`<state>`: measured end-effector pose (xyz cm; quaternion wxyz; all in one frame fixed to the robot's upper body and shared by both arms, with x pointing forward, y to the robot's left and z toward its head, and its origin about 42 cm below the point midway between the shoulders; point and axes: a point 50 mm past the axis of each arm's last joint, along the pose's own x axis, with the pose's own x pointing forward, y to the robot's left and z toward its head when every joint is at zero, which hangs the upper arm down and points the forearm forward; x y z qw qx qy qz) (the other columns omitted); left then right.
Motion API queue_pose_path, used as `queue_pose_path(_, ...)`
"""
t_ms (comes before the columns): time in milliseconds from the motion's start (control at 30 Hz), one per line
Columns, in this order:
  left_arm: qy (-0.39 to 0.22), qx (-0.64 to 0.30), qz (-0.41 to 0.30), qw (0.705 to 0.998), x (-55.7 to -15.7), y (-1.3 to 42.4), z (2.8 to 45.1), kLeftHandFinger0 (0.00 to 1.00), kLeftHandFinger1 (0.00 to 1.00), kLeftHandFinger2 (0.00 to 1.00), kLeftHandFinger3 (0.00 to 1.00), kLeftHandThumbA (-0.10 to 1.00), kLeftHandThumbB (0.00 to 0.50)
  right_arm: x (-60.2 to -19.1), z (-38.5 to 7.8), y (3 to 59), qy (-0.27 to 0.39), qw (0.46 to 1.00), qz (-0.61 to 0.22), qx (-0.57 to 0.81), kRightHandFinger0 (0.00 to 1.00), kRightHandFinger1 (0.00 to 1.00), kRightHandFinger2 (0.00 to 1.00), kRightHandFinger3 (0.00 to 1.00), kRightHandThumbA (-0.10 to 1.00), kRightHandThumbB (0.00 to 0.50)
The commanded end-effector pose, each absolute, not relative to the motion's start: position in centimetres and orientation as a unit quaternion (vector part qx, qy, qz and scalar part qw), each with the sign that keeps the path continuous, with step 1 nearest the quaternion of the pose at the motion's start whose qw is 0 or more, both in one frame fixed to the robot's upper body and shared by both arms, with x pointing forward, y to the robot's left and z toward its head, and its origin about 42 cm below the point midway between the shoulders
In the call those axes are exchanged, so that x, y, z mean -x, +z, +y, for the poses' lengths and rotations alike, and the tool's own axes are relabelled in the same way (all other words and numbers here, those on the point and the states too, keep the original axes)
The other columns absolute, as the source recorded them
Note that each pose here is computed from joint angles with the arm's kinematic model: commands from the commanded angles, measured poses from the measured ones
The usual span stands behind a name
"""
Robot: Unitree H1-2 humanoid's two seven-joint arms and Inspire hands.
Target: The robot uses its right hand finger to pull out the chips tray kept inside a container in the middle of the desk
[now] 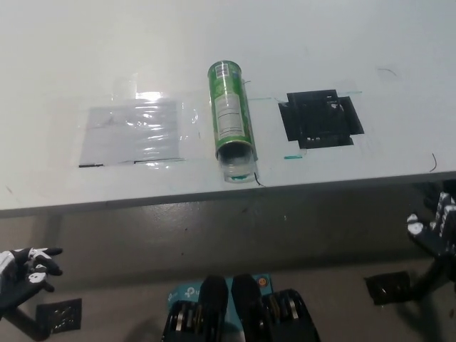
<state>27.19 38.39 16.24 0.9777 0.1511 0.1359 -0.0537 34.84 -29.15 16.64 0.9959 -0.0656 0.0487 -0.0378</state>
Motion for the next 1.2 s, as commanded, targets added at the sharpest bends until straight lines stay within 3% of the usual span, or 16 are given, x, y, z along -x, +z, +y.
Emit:
queue_pose_path(0,-0.061,-0.153,0.116,0.980,-27.6,18.0,38.5,0.50,0.60,0.78,0.99,0.20,0.000,-37.3,-28.0,23.2,0.001,0.994,-0.049,0.100,0.77,1.00,1.00,1.00,0.41,0.139)
queue_pose_path(100,-0.062,-0.155,0.118,0.979,-27.7,18.0,38.5,0.49,0.60,0.79,1.00,0.19,0.000,-37.9,-26.9,25.3,0.014,0.992,-0.073,0.098,0.77,1.00,1.00,1.00,0.40,0.154)
queue_pose_path(200,-0.061,-0.156,0.118,0.979,-27.6,18.0,38.6,0.48,0.60,0.78,1.00,0.19,0.000,-38.8,-25.6,27.5,0.039,0.988,-0.103,0.109,0.77,1.00,1.00,1.00,0.38,0.132)
queue_pose_path(267,-0.063,-0.159,0.120,0.978,-27.6,18.1,38.6,0.50,0.62,0.80,1.00,0.21,0.000,-39.8,-23.9,29.1,0.056,0.984,-0.125,0.116,0.70,1.00,1.00,1.00,0.42,0.159)
queue_pose_path(367,-0.063,-0.158,0.119,0.978,-27.7,18.1,38.7,0.51,0.61,0.79,1.00,0.22,0.000,-40.6,-22.7,29.7,0.077,0.980,-0.140,0.117,0.65,0.99,1.00,1.00,0.40,0.154)
queue_pose_path(500,-0.063,-0.156,0.120,0.978,-27.8,18.2,38.7,0.51,0.63,0.81,1.00,0.20,0.000,-41.9,-20.4,29.5,0.111,0.974,-0.133,0.147,0.67,0.96,1.00,1.00,0.41,0.186)
queue_pose_path(633,-0.061,-0.158,0.121,0.978,-27.8,18.3,38.6,0.51,0.63,0.80,1.00,0.21,0.000,-42.7,-19.2,29.0,0.128,0.971,-0.128,0.154,0.67,0.92,1.00,1.00,0.36,0.196)
queue_pose_path(867,-0.065,-0.166,0.119,0.977,-28.0,18.8,38.9,0.52,0.63,0.80,1.00,0.21,0.000,-44.7,-17.0,28.5,0.171,0.957,-0.135,0.194,0.57,0.83,1.00,1.00,0.38,0.210)
queue_pose_path(933,-0.067,-0.166,0.116,0.977,-28.0,18.9,39.0,0.52,0.63,0.80,1.00,0.20,0.000,-45.5,-16.0,28.8,0.182,0.950,-0.134,0.217,0.35,0.56,1.00,1.00,0.37,0.213)
queue_pose_path(1067,-0.066,-0.177,0.118,0.975,-28.1,19.3,39.2,0.55,0.65,0.82,1.00,0.23,0.000,-46.4,-14.4,29.2,0.204,0.930,-0.156,0.262,0.13,0.31,1.00,1.00,0.34,0.198)
queue_pose_path(1167,-0.068,-0.186,0.114,0.974,-28.4,19.8,39.4,0.54,0.64,0.81,1.00,0.22,0.000,-47.0,-13.0,29.6,0.211,0.922,-0.164,0.279,0.00,0.17,1.00,1.00,0.31,0.211)
